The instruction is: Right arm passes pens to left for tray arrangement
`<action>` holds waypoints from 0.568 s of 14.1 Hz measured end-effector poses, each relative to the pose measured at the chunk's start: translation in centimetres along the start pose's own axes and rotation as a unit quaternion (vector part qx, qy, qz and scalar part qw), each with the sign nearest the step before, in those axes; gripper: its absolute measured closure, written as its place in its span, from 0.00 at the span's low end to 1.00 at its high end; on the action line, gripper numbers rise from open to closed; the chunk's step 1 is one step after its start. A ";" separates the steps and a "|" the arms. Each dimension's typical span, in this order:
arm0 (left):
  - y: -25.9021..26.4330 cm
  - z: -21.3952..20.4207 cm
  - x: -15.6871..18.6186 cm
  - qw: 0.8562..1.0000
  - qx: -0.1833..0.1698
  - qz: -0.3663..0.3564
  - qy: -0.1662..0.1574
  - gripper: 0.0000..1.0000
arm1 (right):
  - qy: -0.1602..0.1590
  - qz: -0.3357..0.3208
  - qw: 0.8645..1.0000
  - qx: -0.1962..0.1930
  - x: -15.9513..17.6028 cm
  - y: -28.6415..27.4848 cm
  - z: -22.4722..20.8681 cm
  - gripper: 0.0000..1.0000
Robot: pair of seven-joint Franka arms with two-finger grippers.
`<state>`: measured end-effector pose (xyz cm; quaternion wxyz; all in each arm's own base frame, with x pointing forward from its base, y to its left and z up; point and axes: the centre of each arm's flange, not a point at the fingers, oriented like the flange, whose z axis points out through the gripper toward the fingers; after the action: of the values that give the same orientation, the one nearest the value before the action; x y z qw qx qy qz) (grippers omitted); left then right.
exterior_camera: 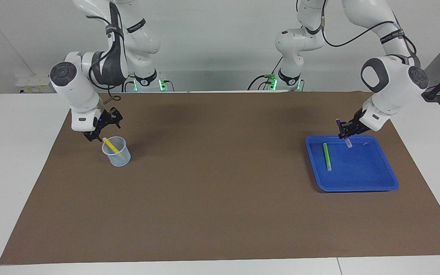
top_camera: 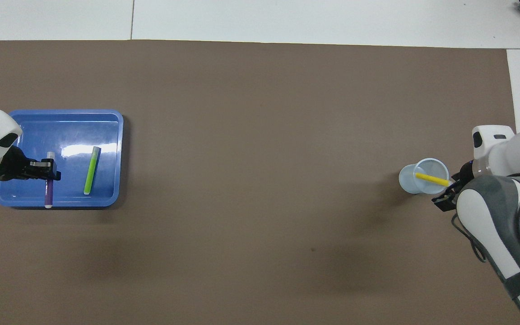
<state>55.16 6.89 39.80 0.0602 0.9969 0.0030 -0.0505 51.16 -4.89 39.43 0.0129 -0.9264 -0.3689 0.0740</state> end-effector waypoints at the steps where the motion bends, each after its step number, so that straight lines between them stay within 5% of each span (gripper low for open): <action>1: -0.6 0.8 0.4 1.000 0.006 0.004 0.002 0.82 | 0.001 0.001 1.000 0.000 -0.2 0.1 0.3 0.20; 8: -3.7 5.7 2.9 1.000 0.019 0.012 0.017 0.82 | 0.020 0.004 1.000 -0.022 -0.1 0.7 -0.2 0.31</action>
<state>57.42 9.87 33.48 0.0419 0.9985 -0.0086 -0.0329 51.56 -5.47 39.55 -0.0006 -0.9294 -0.3661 0.0471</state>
